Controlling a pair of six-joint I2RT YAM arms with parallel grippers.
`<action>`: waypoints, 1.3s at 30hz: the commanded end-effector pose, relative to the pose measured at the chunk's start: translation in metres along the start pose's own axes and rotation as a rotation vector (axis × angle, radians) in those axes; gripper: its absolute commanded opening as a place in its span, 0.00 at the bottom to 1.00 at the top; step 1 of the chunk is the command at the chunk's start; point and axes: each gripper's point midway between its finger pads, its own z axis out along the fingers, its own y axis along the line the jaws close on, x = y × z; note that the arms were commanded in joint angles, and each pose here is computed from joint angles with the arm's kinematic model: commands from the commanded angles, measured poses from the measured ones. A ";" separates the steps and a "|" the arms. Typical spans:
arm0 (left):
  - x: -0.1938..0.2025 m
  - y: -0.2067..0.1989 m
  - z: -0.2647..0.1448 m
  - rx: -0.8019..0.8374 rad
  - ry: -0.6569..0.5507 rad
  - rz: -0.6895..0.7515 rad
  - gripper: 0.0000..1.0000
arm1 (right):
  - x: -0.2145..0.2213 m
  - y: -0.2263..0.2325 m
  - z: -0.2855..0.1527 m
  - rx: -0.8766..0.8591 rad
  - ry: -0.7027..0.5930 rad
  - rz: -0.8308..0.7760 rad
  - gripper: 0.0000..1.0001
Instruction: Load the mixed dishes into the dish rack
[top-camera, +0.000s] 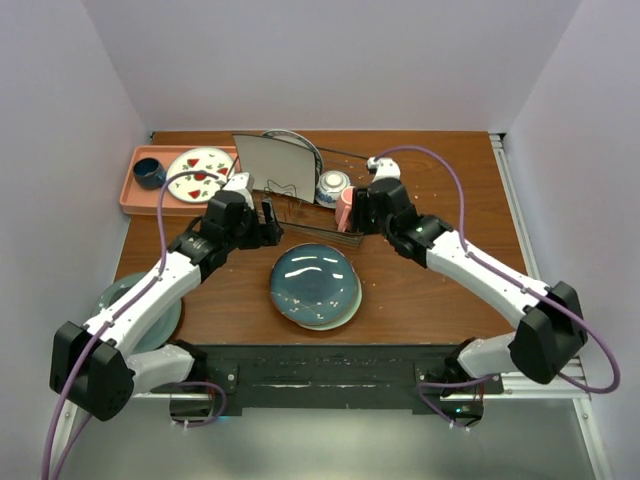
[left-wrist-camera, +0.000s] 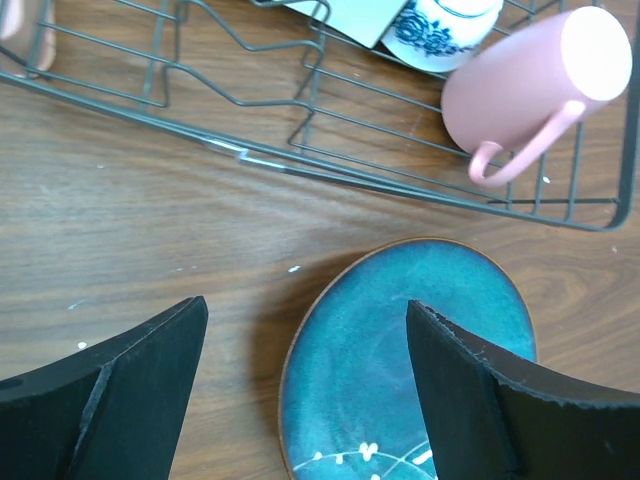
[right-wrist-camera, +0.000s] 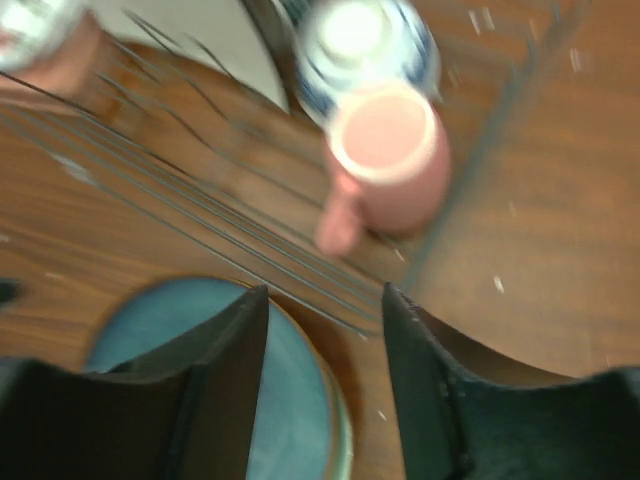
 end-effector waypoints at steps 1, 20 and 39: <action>0.004 -0.010 -0.002 0.070 -0.002 -0.019 0.85 | 0.027 -0.030 0.011 0.156 0.005 0.139 0.49; 0.086 0.023 -0.002 0.013 0.176 -0.083 0.84 | 0.071 -0.097 0.048 0.275 0.069 0.219 0.03; 0.130 0.011 0.006 0.135 0.266 -0.118 0.67 | 0.048 -0.150 0.022 0.404 -0.002 0.182 0.00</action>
